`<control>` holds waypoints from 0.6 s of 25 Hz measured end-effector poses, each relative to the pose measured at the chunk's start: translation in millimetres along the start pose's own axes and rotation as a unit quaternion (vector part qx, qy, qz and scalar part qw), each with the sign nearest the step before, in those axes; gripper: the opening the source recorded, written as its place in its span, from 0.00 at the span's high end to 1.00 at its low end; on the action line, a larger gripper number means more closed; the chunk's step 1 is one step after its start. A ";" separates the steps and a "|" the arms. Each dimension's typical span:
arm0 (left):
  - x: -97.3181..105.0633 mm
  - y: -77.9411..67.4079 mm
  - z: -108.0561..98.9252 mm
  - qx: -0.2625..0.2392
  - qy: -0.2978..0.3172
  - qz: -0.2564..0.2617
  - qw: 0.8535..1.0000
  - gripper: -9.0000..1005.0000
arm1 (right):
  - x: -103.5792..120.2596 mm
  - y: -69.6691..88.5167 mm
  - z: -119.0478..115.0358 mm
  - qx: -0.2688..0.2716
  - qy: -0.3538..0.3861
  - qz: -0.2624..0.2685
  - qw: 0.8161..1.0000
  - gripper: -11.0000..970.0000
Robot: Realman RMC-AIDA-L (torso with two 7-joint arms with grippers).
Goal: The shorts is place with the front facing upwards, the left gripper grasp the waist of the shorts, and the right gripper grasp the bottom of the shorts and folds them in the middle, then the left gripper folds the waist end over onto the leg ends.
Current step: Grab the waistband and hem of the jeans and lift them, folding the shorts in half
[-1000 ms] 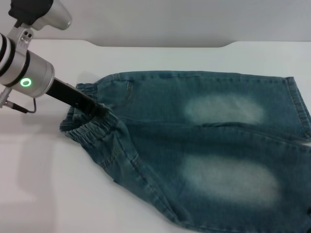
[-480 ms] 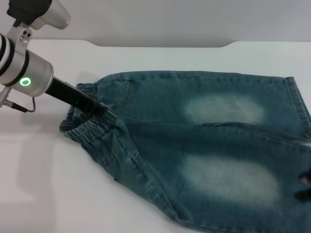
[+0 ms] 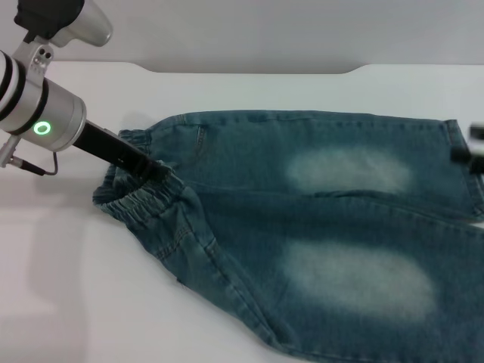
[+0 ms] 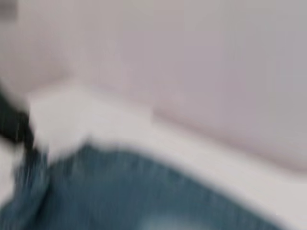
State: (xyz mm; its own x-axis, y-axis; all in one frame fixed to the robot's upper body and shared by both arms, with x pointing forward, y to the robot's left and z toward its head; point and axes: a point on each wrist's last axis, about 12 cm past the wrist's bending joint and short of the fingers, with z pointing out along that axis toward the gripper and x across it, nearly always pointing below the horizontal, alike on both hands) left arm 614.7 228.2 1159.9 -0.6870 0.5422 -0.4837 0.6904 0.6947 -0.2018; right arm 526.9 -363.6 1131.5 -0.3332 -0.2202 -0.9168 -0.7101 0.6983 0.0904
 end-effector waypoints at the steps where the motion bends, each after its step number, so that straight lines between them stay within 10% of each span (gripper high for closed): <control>1: -0.2 -0.1 0.1 0.000 0.000 0.000 1.000 0.96 | 0.8 -0.5 -3.8 0.007 -0.024 0.002 1.000 0.42; 15: 3.4 2.0 3.6 0.003 -0.040 0.012 0.999 0.96 | 0.7 -28.3 -10.1 0.079 -0.134 0.030 0.987 0.42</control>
State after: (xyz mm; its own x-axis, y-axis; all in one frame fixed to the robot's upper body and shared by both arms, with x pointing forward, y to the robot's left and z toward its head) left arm 614.5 229.7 1154.8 -0.6504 0.5185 -0.5551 0.7079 0.6788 -0.1953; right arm 540.5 -390.4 1132.2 -0.1803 -0.0023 -0.9836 -0.5810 0.8072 0.1046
